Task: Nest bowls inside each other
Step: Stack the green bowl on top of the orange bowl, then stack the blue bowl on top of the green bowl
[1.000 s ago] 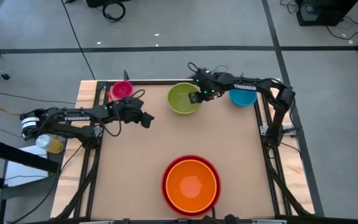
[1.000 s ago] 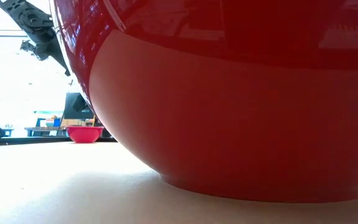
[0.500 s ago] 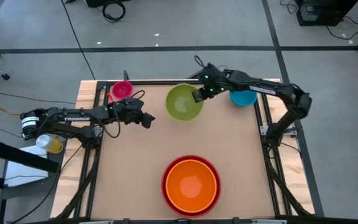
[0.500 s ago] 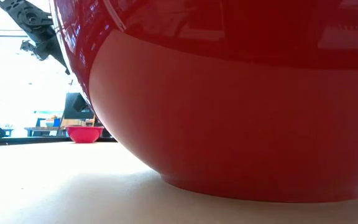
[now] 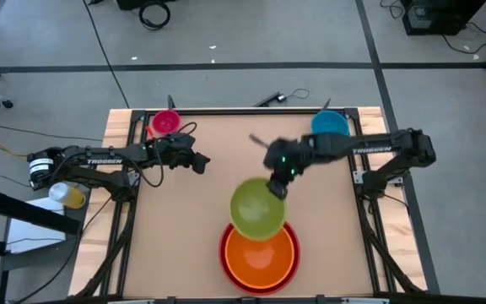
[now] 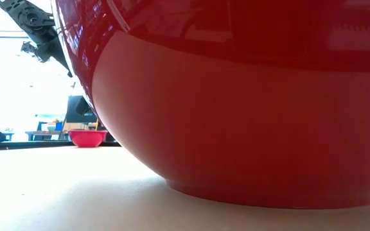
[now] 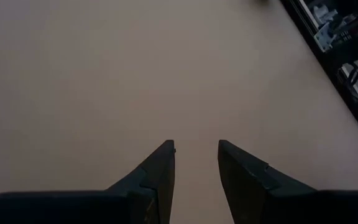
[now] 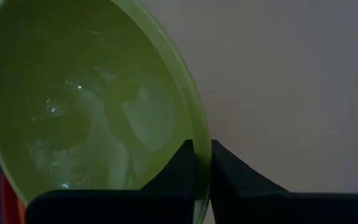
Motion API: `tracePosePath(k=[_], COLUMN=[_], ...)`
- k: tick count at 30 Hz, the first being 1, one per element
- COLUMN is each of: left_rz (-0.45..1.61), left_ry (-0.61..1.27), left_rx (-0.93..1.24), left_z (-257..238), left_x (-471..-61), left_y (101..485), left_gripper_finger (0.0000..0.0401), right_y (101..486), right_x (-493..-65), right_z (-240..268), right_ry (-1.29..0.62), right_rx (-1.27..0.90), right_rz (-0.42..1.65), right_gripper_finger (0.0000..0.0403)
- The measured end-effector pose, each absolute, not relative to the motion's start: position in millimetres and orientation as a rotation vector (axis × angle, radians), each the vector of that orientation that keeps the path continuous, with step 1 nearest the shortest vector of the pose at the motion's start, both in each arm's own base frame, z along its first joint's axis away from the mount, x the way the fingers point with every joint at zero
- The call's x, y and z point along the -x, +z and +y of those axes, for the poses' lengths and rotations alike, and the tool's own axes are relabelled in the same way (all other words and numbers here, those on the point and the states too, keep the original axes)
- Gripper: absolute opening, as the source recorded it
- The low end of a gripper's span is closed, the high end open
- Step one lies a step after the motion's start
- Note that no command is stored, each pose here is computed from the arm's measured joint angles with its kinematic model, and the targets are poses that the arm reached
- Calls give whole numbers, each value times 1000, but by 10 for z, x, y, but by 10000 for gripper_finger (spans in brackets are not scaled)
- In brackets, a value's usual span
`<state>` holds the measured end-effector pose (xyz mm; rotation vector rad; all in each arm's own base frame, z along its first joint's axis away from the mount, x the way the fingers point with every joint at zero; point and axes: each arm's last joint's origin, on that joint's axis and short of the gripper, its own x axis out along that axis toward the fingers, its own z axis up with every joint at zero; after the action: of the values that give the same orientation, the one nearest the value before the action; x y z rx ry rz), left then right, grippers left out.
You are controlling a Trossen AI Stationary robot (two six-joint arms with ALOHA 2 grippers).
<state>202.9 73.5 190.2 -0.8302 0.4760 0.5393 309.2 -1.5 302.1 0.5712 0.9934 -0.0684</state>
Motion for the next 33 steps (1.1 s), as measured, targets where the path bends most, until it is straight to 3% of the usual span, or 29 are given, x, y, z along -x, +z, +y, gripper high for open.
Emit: tracePosePath(k=[6, 16, 26, 33], left_rz=[481, 497, 496, 497], left_ry=[534, 520, 527, 535], left_rx=[811, 729, 735, 763], left_z=[735, 756, 759, 744], left_x=[-2029, -2020, -2019, -2020], left_y=[1902, 1900, 1900, 1894], left_gripper_finger=[123, 123, 123, 123], right_y=[2955, 2564, 2553, 2859], right_x=[-3161, -3266, -3258, -3129], right_z=[521, 1096, 1010, 751], right_ry=[61, -34, -138, -200], right_rx=[-527, -516, -664, -763], right_rz=[1015, 1121, 1158, 1060], right_gripper_finger=[32, 64, 151, 171])
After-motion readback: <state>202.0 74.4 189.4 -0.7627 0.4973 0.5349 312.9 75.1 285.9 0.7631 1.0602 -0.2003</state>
